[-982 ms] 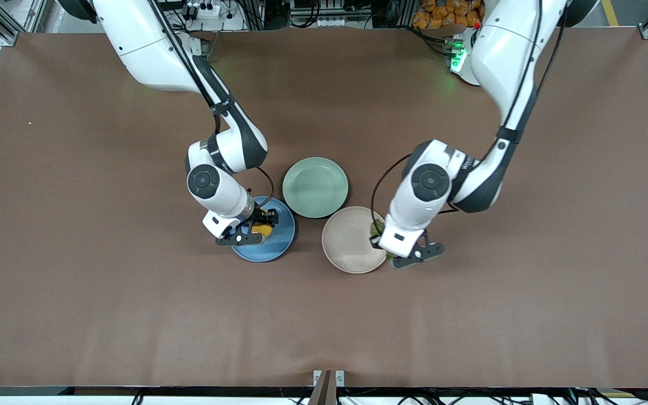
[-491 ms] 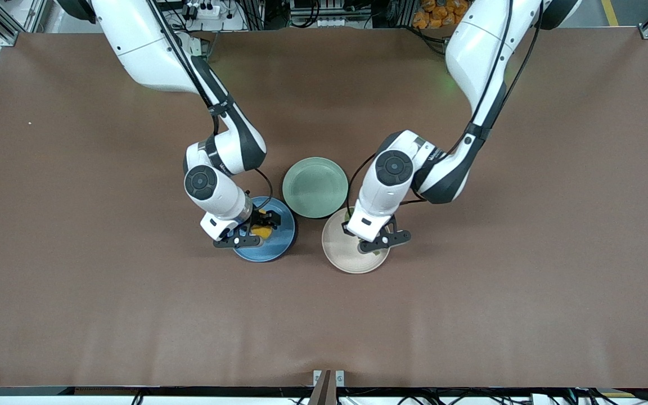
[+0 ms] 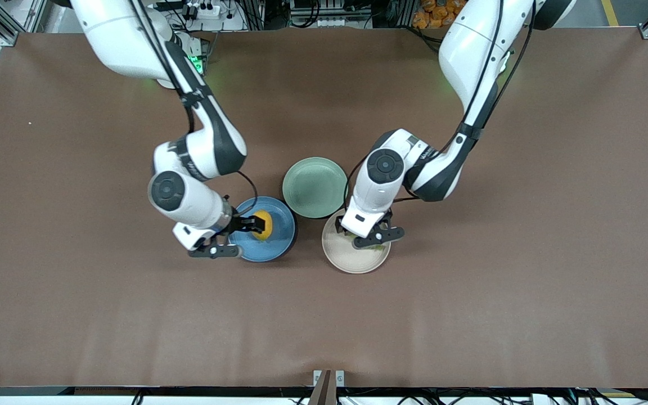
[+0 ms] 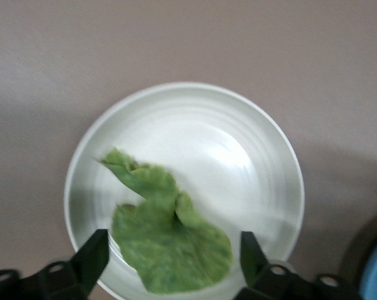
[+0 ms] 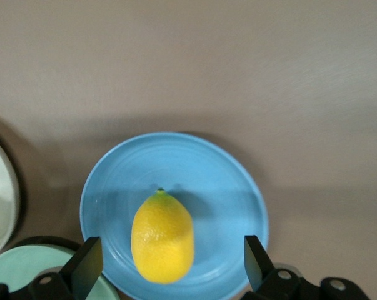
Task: Place lemon and lettuce in plates
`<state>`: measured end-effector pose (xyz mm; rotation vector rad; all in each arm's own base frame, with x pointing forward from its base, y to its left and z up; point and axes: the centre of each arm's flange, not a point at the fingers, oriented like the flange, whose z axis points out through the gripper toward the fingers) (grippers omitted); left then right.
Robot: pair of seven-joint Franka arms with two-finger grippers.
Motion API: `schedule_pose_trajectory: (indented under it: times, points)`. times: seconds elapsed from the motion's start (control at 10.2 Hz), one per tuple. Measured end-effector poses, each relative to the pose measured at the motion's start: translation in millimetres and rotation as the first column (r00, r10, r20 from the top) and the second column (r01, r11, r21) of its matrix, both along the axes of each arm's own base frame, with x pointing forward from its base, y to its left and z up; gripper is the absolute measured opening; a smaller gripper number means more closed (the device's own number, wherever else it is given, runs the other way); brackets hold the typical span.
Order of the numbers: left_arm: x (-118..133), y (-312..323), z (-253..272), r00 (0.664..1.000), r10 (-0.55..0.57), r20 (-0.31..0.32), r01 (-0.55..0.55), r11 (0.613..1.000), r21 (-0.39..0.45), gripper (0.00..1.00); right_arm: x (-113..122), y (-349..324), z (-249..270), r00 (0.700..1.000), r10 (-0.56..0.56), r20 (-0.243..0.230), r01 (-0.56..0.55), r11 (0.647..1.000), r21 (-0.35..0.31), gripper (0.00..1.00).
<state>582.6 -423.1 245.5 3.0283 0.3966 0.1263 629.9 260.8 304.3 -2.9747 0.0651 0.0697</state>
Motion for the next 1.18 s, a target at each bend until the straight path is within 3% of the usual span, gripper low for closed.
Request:
schedule_pose_trajectory:
  times: [0.29, 0.59, 0.98, 1.18]
  points:
    - [34, 67, 16, 0.999, 0.031, -0.034, -0.026, 0.991, 0.130, 1.00, 16, -72, 22, 0.999, 0.039, 0.008, -0.039, 0.999, 0.008, 1.00]
    - [78, 159, 61, 0.997, 0.077, -0.012, -0.075, 0.988, 0.138, 1.00, 18, -157, 18, 0.996, 0.089, 0.012, -0.089, 0.996, -0.004, 1.00]
    - [85, 271, 85, 0.980, 0.040, -0.195, 0.002, 0.978, 0.208, 1.00, 7, -242, 37, 0.995, 0.103, 0.017, -0.100, 0.986, -0.131, 1.00]
    - [79, 314, 84, 0.962, 0.036, -0.270, 0.023, 0.977, 0.213, 1.00, -5, -269, 63, 0.996, 0.094, 0.010, -0.091, 0.983, -0.162, 1.00]
